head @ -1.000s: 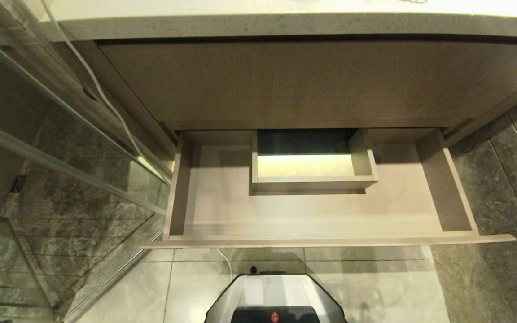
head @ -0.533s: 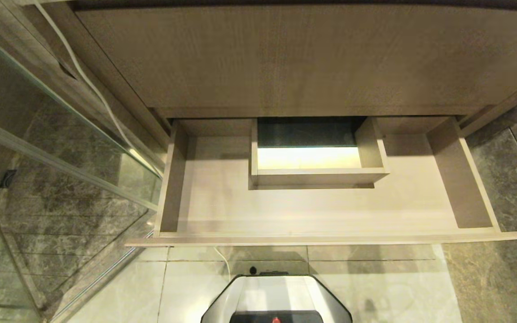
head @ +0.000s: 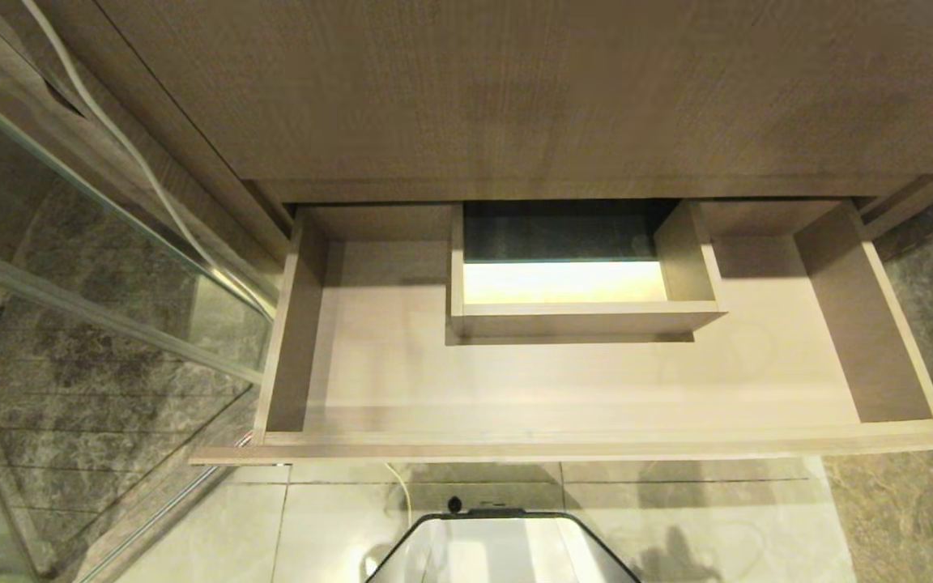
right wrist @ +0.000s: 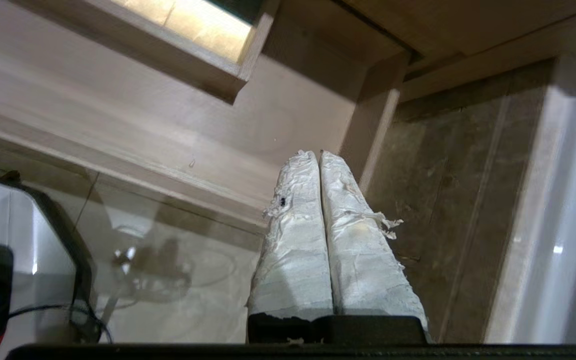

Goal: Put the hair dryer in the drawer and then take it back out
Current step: Close the drawer

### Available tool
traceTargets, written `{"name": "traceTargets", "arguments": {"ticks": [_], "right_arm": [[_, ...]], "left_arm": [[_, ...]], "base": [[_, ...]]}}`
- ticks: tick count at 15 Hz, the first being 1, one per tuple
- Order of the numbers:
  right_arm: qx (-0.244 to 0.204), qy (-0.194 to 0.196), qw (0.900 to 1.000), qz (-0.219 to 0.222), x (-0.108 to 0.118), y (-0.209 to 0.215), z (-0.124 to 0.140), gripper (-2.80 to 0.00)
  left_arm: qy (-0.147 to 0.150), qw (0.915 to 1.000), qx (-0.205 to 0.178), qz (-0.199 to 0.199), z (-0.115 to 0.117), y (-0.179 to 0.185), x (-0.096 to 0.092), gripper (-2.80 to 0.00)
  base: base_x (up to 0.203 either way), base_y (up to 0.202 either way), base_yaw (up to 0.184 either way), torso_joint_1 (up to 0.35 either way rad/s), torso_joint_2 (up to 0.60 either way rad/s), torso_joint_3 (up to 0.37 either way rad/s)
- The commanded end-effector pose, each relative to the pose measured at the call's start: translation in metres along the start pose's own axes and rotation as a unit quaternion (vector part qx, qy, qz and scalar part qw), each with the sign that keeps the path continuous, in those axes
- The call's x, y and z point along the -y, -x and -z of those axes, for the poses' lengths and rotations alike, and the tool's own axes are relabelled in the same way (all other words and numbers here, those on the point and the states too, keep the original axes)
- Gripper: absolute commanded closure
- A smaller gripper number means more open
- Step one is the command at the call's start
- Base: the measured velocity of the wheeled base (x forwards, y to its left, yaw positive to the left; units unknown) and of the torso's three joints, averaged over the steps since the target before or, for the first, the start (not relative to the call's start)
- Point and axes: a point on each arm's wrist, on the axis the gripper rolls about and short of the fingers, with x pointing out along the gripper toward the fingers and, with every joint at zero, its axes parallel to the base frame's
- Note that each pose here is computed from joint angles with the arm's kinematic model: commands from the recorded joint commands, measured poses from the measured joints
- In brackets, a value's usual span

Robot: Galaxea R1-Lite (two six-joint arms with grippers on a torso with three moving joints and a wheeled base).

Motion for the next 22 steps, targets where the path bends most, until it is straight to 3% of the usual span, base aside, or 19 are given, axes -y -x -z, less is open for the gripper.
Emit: {"name": "traceTargets", "arguments": {"ticks": [1, 12, 16, 18, 19, 22], "right_arm": [[-0.004, 0.002, 1.0, -0.002, -0.001, -0.001, 0.001, 0.0], [-0.012, 0.0, 1.0, -0.008, -0.007, -0.018, 0.011, 0.0], [-0.05, 0.005, 0.998, -0.029, -0.014, -0.022, 0.021, 0.0], [-0.078, 0.0, 0.996, -0.03, -0.015, -0.03, 0.023, 0.0], [-0.115, 0.004, 0.993, -0.033, -0.015, -0.04, 0.028, 0.0], [-0.251, 0.054, 0.965, -0.056, -0.014, -0.054, 0.043, 0.0]], "left_arm": [[0.0, 1.0, -0.001, 0.0, 0.001, 0.0, 0.0, 0.0], [0.0, 1.0, -0.001, 0.0, 0.001, 0.0, 0.0, 0.0], [0.0, 1.0, -0.001, 0.0, 0.0, 0.0, 0.0, 0.0], [0.0, 1.0, -0.001, 0.0, 0.001, 0.0, 0.0, 0.0], [0.0, 1.0, -0.001, 0.0, 0.001, 0.0, 0.0, 0.0], [0.0, 1.0, -0.001, 0.0, 0.001, 0.0, 0.0, 0.0]], "base": [[0.0, 0.0, 0.0, -0.024, 0.39, 0.328], [0.0, 0.0, 0.0, -0.058, 0.35, 0.308], [0.0, 0.0, 0.0, -0.037, 0.3, 0.209], [0.0, 0.0, 0.0, 0.003, 0.24, 0.119], [0.0, 0.0, 0.0, 0.001, 0.12, 0.073], [0.0, 0.0, 0.0, 0.002, 0.04, 0.043]]}}
